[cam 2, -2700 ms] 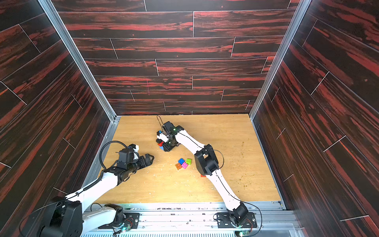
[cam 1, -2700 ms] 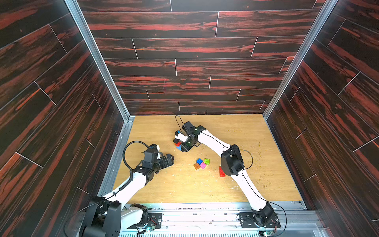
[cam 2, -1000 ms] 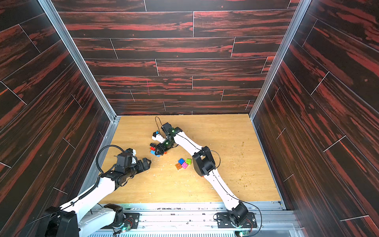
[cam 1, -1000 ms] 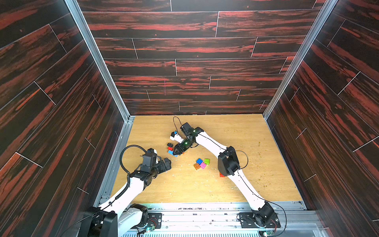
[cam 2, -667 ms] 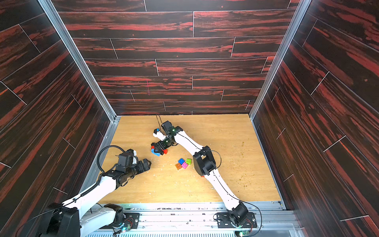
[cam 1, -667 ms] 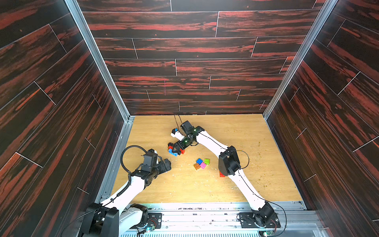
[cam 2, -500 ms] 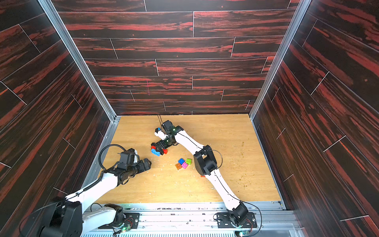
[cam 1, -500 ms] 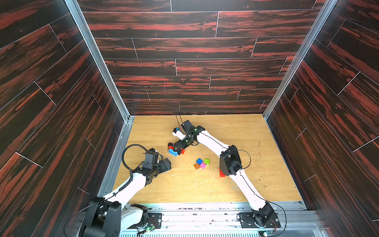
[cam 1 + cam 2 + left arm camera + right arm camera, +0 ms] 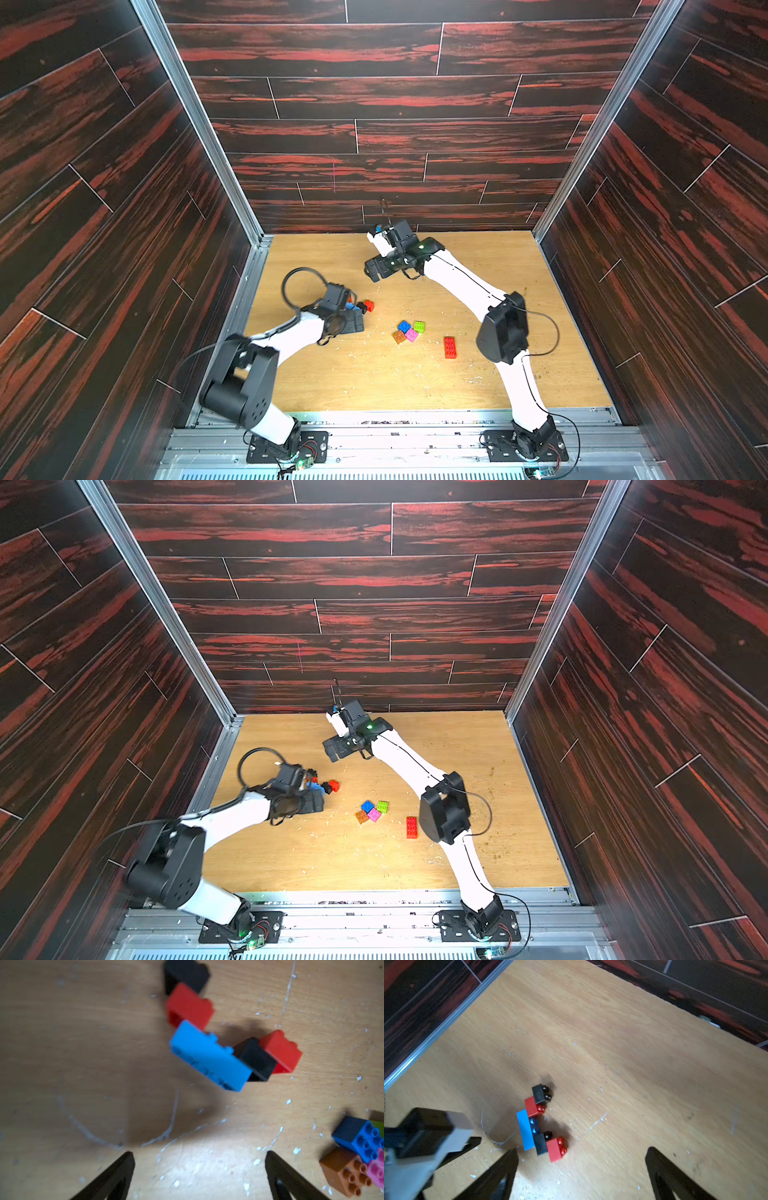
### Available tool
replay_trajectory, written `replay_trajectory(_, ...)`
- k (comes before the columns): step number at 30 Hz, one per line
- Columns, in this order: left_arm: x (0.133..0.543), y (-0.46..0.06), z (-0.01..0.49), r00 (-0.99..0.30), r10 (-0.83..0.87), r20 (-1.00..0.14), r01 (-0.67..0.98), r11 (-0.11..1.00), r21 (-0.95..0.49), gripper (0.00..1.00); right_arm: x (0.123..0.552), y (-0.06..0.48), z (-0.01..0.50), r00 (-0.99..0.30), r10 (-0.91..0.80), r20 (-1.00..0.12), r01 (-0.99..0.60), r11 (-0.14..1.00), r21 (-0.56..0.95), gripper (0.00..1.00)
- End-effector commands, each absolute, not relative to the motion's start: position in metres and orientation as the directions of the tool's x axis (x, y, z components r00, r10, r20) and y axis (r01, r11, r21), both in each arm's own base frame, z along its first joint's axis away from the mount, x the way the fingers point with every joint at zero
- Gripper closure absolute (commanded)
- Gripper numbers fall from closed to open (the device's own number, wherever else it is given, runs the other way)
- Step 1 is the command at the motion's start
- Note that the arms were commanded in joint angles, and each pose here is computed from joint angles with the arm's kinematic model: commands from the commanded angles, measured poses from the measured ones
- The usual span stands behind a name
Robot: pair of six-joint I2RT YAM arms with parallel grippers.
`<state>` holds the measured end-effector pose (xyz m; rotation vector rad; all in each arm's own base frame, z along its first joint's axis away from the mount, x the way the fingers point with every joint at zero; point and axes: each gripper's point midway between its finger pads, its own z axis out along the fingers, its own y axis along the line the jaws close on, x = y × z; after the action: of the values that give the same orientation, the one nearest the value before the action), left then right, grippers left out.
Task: Assemble the letter v with lego
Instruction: Adjust the lego brick at the center of the board, then move the lego brick at the center of the board.
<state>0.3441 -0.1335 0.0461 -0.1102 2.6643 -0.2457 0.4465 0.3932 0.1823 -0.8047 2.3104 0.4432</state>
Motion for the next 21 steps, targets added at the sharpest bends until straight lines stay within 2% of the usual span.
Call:
replay_trajectory(1, 0.349, -0.132, 0.038, -0.908, -0.091, -0.408, -0.044, 0.991, -0.123, 0.0, 0.448, 0.374, 0.182, -0.639, -0.375, -0.671, -0.579, 0.809, 0.099, 0.02)
replay_trajectory(13, 0.378, -0.13, 0.015, -0.911, -0.15, -0.384, -0.144, 0.989, -0.043, 0.0, 0.412, 0.34, 0.2, -0.659, -0.284, -0.697, -0.533, 0.83, 0.166, 0.02)
replay_trajectory(21, 0.392, -0.123, 0.011, -0.88, -0.222, -0.421, -0.232, 0.972, -0.028, 0.0, 0.392, 0.326, 0.192, -0.701, -0.237, -0.673, -0.491, 0.844, 0.215, 0.02)
